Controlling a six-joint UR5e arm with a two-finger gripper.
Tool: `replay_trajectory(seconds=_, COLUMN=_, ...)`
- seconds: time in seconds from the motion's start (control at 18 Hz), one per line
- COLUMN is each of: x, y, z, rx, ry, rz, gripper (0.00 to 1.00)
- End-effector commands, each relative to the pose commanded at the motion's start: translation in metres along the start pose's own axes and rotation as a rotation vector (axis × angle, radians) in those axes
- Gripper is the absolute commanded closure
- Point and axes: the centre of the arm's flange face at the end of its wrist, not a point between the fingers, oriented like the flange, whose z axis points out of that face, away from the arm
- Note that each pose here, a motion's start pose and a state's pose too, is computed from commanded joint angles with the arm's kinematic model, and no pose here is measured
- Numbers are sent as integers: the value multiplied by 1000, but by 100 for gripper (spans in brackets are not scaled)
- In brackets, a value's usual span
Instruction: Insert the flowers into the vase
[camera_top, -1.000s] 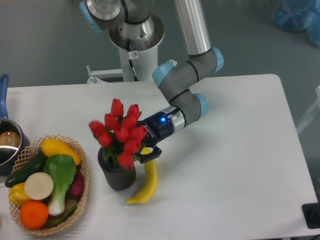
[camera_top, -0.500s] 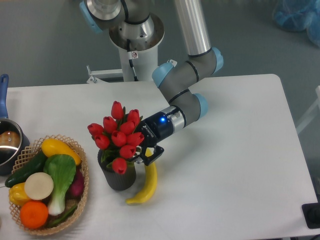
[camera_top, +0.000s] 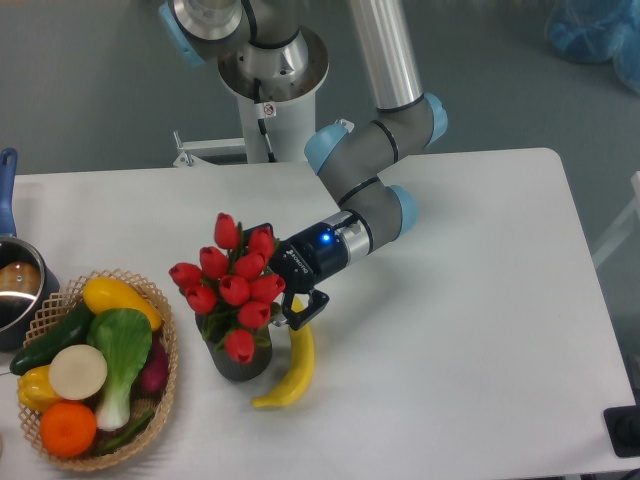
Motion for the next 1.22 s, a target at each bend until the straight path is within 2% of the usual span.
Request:
replay_trajectory(seconds=0.11, x=0, y=-5, z=-7, rx=-47, ry=-4, rz=17, gripper=0)
replay_trajectory(seconds=0.39, x=0, y=-18, z=-10, rx=-58, ry=-7, rz=41, gripper=0)
replay_trajectory(seconds=0.61, x=-9, y=-34, z=-24, rx=-237, ry=-5, rz=97, gripper=0)
replay_trajectory(seconds=0.83, x=-23, y=-53, z=-59, rx=-324, ry=-65, rz=116, gripper=0)
replay_trajectory(seconds=0.94, x=-29, y=-74, z=-79, rx=-385, ry=-101, rz=151, gripper=0)
replay_trajectory(seconds=1.06, x=-31, y=-88, z=-91, rx=-425, ry=-131, rz=138, gripper=0)
replay_trajectory(seconds=1.22, x=-36, y=-130, z=-117, rx=-484, ry=-202, rz=176, gripper=0)
